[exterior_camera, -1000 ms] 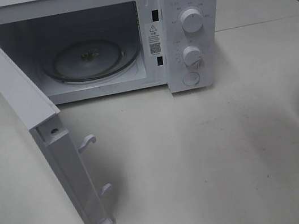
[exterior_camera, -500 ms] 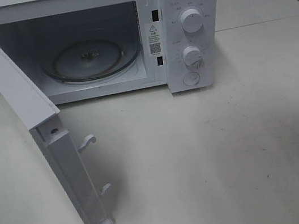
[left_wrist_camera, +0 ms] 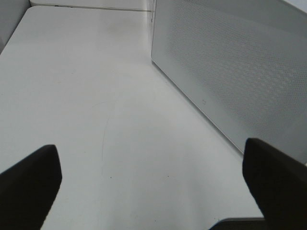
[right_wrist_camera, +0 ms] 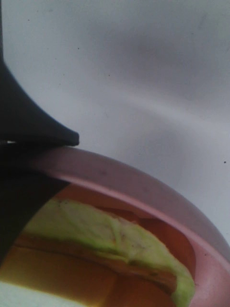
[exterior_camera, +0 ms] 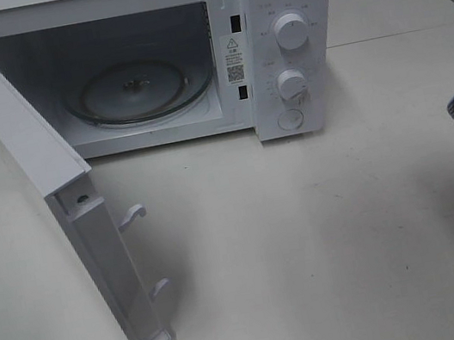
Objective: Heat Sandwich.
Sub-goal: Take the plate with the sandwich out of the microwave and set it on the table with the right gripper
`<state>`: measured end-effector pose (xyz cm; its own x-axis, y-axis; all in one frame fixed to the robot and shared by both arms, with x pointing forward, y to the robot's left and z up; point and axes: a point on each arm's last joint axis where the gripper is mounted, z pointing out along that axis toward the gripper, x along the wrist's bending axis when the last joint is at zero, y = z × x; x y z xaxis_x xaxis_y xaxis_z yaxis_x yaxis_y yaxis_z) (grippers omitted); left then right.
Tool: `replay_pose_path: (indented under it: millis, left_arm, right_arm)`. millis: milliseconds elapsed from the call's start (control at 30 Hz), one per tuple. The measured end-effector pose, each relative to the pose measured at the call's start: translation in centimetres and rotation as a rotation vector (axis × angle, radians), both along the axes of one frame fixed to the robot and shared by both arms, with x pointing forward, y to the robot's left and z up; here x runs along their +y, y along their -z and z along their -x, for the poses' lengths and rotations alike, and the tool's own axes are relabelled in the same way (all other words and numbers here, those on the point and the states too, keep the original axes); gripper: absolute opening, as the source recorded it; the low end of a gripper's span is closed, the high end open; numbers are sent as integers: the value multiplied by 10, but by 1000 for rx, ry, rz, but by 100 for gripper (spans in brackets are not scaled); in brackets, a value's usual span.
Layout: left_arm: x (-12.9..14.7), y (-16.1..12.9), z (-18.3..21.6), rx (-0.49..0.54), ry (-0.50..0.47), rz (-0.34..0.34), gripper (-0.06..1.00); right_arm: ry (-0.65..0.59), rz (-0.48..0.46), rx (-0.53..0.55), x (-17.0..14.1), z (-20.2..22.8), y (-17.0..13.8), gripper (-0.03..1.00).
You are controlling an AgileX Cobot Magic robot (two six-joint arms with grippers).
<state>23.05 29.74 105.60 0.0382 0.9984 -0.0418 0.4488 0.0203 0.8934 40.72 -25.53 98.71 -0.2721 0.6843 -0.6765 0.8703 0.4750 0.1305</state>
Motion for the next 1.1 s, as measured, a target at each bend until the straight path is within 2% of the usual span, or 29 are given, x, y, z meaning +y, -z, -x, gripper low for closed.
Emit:
replay_pose_path:
  millis: [67,267,633,1100]
  left_arm:
    - [0,0,0,0,0,0,96]
    - [0,0,0,0,0,0,96]
    - [0,0,0,0,0,0,96]
    - [0,0,0,0,0,0,96]
  right_arm:
    - [49,-7,-17,7,-10,1,12]
    - [97,-6,-17,15,-22,8,12]
    - [235,24,-22,27,-39,35,12]
    - [231,17,38,37,-48,72,12]
